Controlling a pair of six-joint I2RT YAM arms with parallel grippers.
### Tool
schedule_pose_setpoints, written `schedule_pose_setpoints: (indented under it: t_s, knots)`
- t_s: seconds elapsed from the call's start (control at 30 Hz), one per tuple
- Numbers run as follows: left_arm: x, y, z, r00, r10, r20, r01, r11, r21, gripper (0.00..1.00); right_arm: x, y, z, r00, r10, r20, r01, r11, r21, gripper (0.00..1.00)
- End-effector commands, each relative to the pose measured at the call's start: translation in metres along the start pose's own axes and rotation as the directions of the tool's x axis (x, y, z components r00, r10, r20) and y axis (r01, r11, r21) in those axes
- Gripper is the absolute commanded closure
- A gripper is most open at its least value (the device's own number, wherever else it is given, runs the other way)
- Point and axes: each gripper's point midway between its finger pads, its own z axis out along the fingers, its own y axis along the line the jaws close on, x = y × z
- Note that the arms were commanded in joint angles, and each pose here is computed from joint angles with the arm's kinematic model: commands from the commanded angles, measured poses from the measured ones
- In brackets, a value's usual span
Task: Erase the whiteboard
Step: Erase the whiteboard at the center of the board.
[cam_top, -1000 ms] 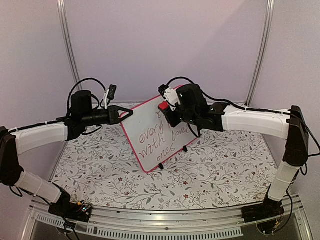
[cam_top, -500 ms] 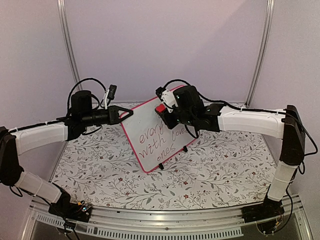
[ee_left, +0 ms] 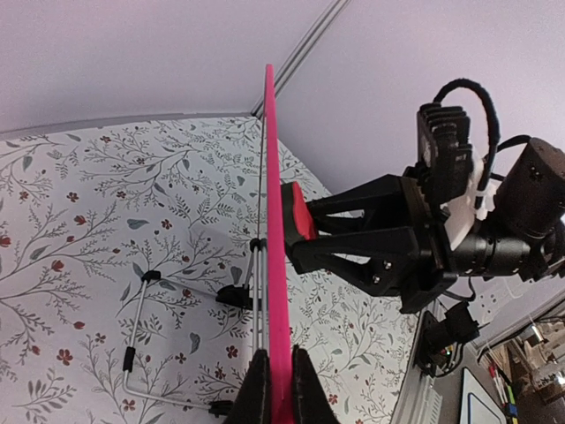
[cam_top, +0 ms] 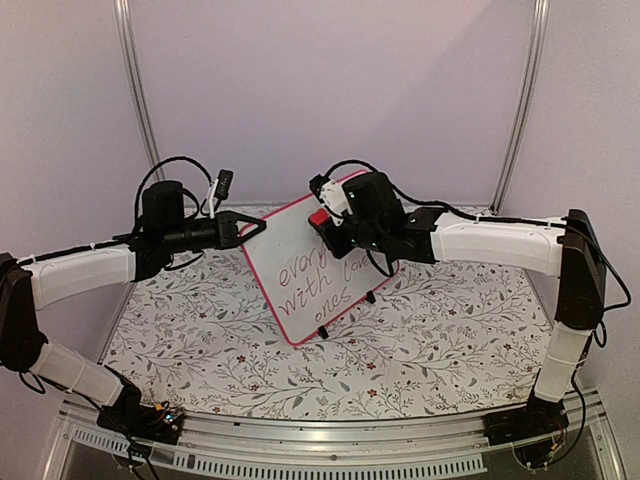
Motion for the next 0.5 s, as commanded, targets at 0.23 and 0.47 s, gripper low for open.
schedule_pose_setpoints:
  t_s: [0.23, 0.47]
  knots:
    - [0.008, -0.024, 0.0, 0.999, -0.009, -0.038, 0.013, 0.995, 0.098, 1.0, 0.049, 0.009, 0.009, 0.995, 0.005, -0.102, -0.007, 1.0, -0.015, 0.75]
    - [0.009, -0.024, 0.0, 0.999, -0.01, -0.039, 0.014, 0.995, 0.098, 1.0, 0.059, 0.008, 0.008, 0.993, 0.006, -0.119, -0.007, 1.0, -0.01, 0.75]
